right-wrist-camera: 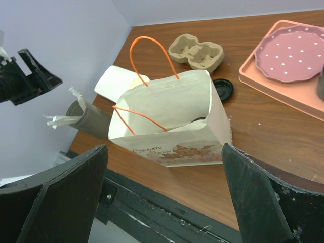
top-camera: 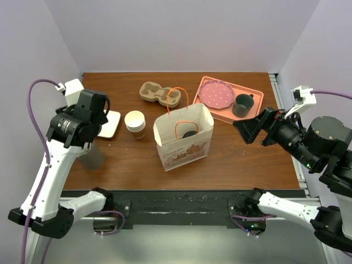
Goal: Pack the takeout coffee
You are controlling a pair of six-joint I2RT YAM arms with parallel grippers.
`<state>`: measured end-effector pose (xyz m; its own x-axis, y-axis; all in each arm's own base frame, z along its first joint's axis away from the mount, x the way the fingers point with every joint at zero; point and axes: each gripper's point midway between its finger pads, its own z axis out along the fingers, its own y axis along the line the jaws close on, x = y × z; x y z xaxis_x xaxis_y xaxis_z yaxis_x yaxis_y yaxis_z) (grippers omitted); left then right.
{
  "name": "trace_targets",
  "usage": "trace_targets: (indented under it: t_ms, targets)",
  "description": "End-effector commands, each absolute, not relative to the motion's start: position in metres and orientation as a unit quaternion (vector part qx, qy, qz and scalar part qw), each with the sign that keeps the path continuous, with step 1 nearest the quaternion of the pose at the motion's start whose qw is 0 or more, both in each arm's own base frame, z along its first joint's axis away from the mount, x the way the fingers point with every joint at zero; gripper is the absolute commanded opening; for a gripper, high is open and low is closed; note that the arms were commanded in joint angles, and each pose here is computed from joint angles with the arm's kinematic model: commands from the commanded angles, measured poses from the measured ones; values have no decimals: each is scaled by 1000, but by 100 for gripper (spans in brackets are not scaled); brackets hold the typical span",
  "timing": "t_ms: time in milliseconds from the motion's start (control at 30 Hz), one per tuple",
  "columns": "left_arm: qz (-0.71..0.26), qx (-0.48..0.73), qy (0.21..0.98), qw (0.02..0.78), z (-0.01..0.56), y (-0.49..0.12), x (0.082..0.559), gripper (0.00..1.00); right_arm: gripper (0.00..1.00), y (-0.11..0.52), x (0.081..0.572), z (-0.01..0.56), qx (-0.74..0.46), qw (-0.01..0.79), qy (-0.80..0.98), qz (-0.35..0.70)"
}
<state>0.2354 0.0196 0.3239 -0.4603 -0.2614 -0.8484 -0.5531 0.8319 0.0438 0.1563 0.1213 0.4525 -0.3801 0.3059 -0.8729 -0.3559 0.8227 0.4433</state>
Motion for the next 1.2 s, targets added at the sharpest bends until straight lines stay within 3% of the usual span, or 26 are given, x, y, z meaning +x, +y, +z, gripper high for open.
trace_targets:
  t_ms: [0,267,367,1167]
  targets:
    - [209,-264,843,420,305,46,230,81,99,113,163,442,9,549,792,266]
    - [197,-273,861,381,270,59,237,76,98,126,171,422,-31,536,807,244]
    - [157,-220,866,420,276,46,256,69,97,134,175,421,-41,536,807,246]
    - [236,-238,856,394,249,70,279,47,98,143,167,425,-75,523,808,262]
